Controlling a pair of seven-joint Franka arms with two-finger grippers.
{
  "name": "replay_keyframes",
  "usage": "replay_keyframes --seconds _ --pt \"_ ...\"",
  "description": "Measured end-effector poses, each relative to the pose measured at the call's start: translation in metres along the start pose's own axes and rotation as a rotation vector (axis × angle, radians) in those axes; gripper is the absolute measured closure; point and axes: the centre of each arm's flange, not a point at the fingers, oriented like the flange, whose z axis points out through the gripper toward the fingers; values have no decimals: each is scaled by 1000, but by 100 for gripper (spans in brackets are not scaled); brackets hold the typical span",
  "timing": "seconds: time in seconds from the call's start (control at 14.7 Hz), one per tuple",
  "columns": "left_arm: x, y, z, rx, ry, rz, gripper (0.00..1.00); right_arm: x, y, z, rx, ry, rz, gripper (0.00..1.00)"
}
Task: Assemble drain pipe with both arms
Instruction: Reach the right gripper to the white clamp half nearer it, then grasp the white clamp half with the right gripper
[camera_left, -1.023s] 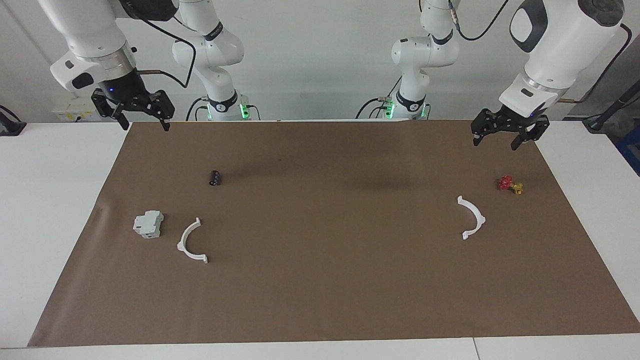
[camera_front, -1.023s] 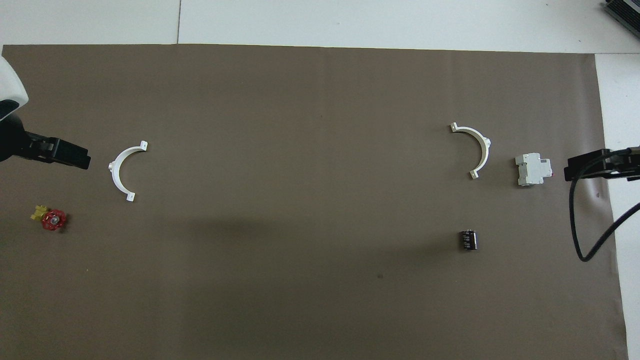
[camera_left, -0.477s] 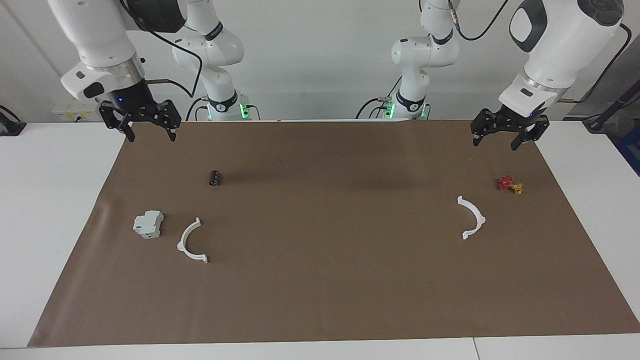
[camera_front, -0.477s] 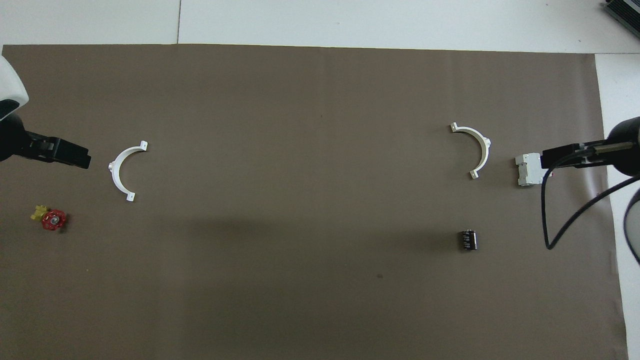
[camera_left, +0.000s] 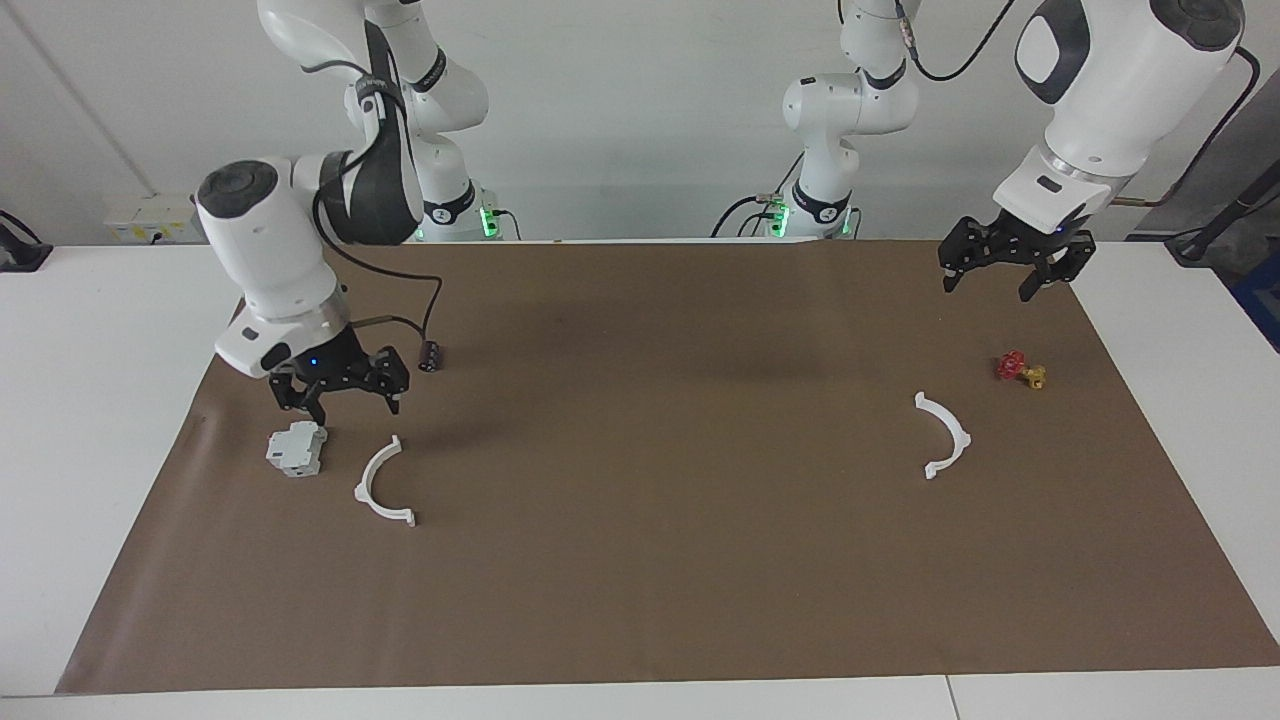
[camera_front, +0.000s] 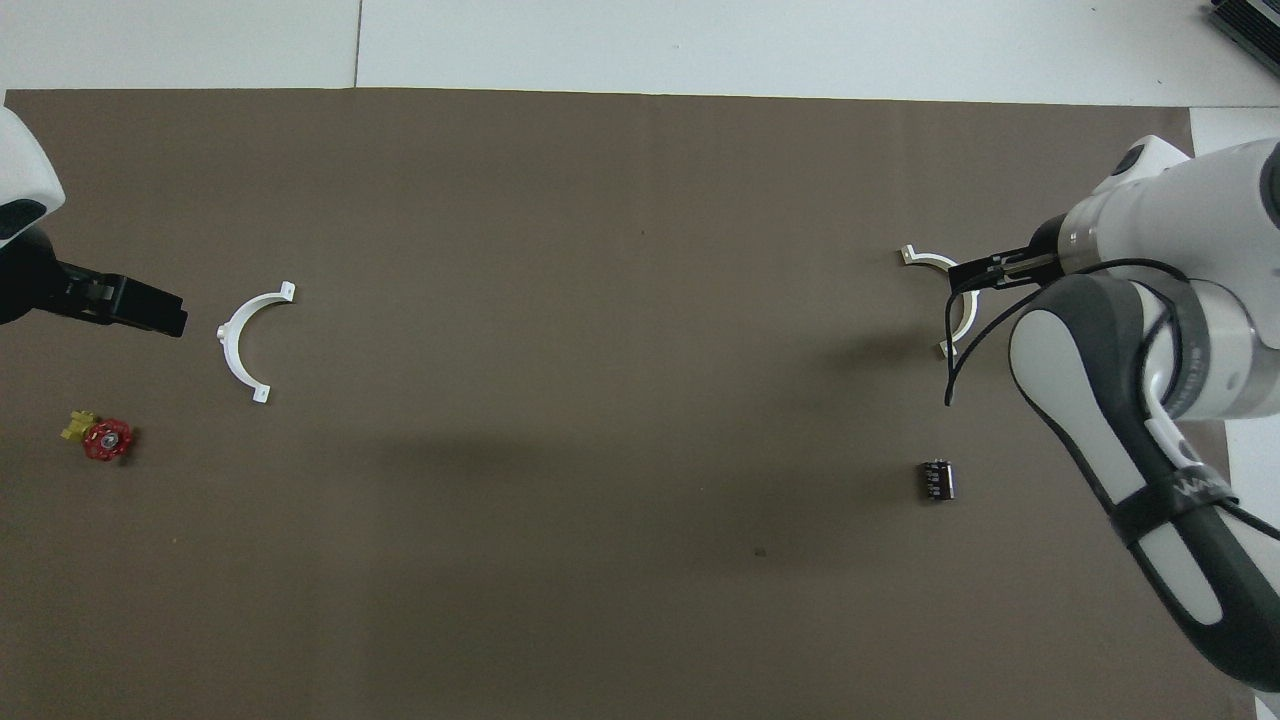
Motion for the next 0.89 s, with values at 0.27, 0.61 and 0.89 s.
replay_keyframes --seconds 0.27,0.61,0.89 --pt "0 0 0 0 0 0 0 5 16 73 35 5 -127 0" --pt "-1 -2 -1 0 2 -3 0 -1 53 115 25 17 -276 0" --pt "-1 -2 -2 1 4 -3 0 -5 59 124 28 6 -298 14"
